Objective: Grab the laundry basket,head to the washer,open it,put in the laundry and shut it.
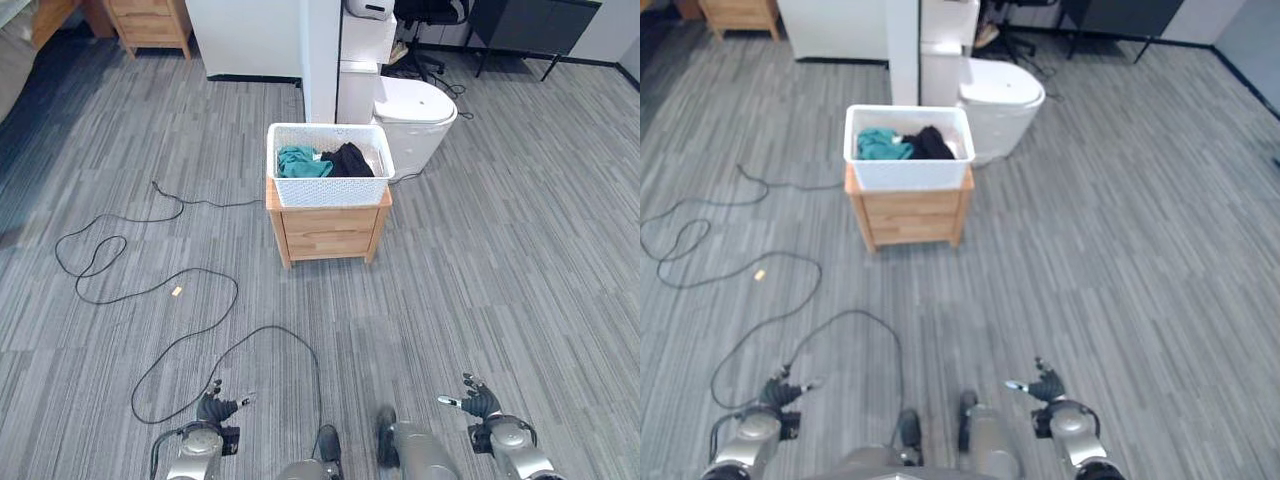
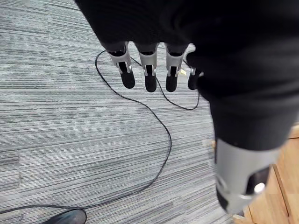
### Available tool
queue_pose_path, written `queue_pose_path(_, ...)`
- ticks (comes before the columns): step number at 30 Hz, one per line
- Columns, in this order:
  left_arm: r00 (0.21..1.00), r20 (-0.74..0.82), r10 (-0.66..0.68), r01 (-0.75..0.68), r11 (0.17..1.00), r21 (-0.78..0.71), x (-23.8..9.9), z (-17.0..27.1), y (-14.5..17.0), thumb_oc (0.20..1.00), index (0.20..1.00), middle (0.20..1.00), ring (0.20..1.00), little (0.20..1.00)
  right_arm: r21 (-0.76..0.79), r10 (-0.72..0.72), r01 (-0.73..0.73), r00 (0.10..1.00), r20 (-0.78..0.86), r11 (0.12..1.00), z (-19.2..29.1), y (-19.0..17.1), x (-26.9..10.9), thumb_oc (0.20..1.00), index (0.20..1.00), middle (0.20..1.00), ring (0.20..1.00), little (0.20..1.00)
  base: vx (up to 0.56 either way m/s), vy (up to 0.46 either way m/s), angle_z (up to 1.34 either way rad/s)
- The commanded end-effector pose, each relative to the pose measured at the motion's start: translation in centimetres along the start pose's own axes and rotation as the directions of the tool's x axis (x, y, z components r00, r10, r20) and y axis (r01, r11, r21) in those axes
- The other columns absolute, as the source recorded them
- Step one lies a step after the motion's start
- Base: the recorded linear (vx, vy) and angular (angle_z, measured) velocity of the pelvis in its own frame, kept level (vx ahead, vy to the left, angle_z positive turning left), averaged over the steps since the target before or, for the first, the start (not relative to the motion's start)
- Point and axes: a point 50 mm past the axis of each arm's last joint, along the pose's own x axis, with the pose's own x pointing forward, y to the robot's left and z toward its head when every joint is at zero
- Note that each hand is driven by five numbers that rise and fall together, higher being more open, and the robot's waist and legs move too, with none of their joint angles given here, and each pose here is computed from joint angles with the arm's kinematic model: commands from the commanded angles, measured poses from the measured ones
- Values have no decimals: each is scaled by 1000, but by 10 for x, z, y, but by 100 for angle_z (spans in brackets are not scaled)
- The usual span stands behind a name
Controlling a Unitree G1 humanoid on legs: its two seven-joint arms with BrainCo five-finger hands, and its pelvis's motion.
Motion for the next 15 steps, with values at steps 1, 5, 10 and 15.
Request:
queue_pose_path(1,997,79,26,-23,999,-37,2,19,5,1000,1000,1000,1000,1000,16,-58,57,996,71,998,21,-20,6,1000,1000,1000,1000,1000,337,-28,25)
queue_pose_path(5,998,62,12,-9,999,-38,0,12,1,1000,1000,1000,1000,1000,4,-55,55,996,63,998,18,-22,5,1000,1000,1000,1000,1000,433,-76,36)
queue_pose_path(10,1000,6,-21,22,999,-38,-3,-5,-12,1000,1000,1000,1000,1000,15,-67,66,996,51,998,12,-27,2,1000,1000,1000,1000,1000,463,-185,74)
queue_pose_path(15,998,-21,-65,63,996,-62,-5,-11,-26,1000,1000,1000,1000,1000,8,-96,96,994,56,995,12,-38,2,1000,1000,1000,1000,1000,396,-193,35)
